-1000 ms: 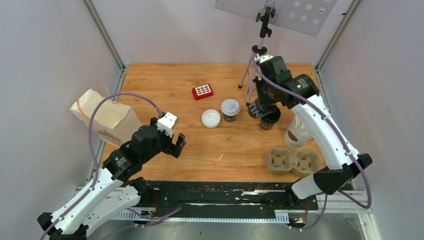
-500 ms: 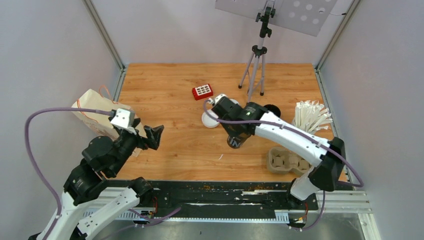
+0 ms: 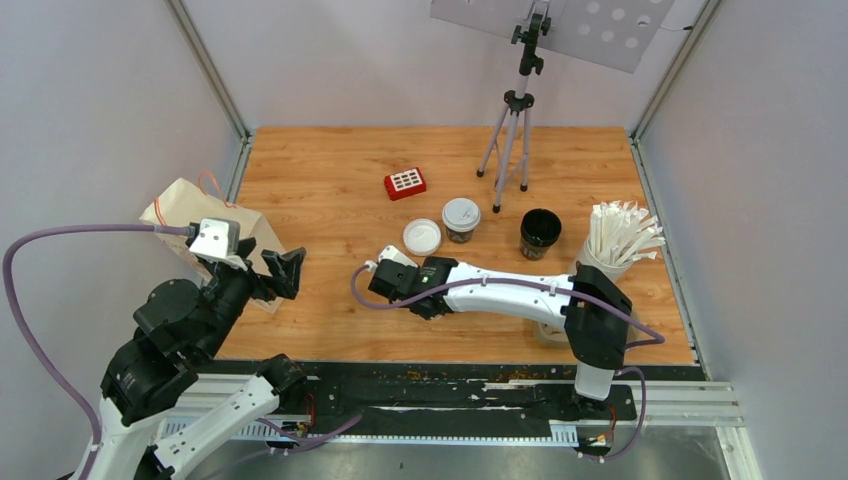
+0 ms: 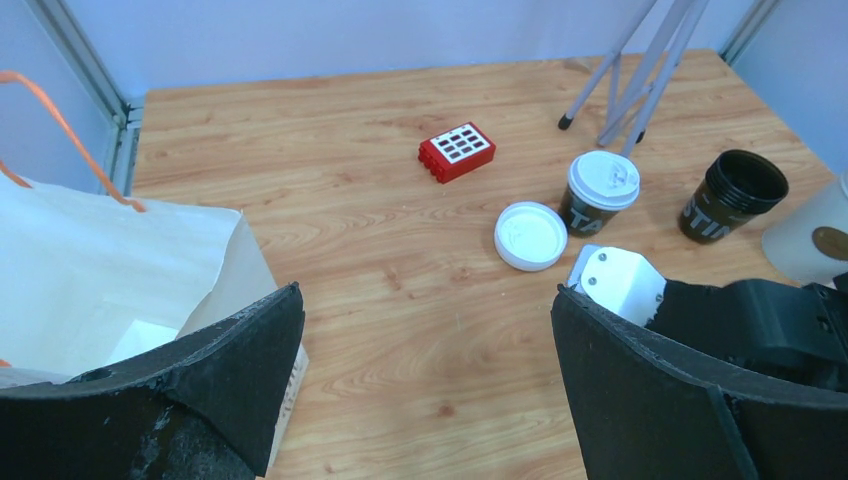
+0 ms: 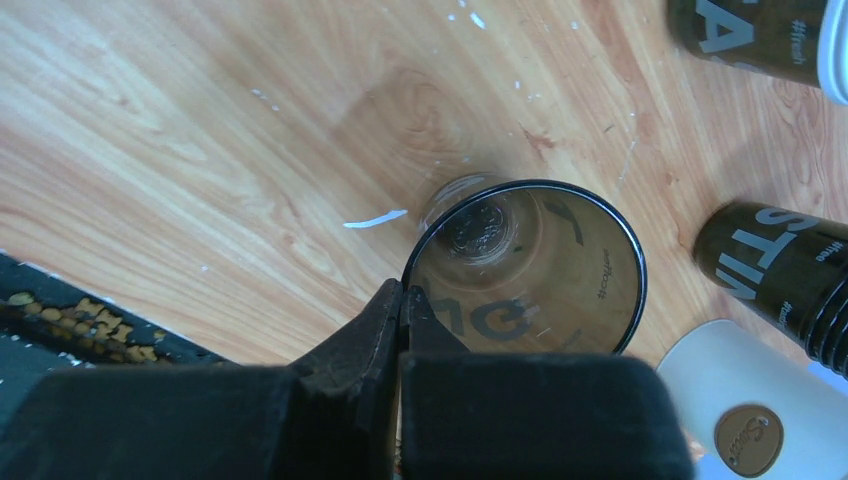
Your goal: Pack the takeout coffee
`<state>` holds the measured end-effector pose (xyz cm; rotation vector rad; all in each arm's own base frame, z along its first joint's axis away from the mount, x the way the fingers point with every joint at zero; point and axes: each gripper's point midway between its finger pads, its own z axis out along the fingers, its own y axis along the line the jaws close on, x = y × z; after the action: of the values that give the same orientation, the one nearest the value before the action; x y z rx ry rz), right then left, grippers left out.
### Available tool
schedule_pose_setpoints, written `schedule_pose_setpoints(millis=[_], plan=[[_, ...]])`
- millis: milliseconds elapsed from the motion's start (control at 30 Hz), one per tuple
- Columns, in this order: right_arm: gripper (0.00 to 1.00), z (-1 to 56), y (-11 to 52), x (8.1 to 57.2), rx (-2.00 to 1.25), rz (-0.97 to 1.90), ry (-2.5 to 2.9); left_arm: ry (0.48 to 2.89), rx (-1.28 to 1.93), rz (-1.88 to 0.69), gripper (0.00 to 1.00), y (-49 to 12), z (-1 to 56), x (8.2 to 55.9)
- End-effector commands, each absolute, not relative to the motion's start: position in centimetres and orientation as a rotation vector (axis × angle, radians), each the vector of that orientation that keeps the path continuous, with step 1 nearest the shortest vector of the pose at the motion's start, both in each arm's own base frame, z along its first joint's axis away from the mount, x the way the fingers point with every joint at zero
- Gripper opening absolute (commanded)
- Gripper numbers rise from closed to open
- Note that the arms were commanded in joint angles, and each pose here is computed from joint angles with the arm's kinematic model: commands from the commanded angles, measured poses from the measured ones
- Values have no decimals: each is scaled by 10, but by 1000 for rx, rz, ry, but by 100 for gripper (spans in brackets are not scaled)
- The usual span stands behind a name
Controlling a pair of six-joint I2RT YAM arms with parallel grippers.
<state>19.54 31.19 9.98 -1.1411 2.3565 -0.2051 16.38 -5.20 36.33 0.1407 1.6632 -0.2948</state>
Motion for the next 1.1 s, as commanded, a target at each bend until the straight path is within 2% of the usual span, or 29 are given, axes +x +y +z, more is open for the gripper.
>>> schedule_pose_setpoints(millis=[0, 400, 600, 767, 833, 1067], plan=[[2, 111, 330, 189, -1081, -127, 2307, 1672, 114, -273, 100, -46, 362, 164], [4, 132, 334, 182, -1064, -57, 2300, 1712, 130, -228, 100, -48, 352, 170], [15, 135, 331, 183, -1056, -70, 2294, 1748, 150, -230, 100, -55, 342, 174], [31, 159, 330, 180, -1026, -12, 2266, 1796, 167, -208, 100, -63, 334, 182], [43, 171, 330, 178, -1006, 35, 2251, 1839, 170, -173, 100, -65, 328, 189], [76, 228, 306, 180, -855, 137, 2153, 2024, 171, -92, 100, -94, 300, 221]])
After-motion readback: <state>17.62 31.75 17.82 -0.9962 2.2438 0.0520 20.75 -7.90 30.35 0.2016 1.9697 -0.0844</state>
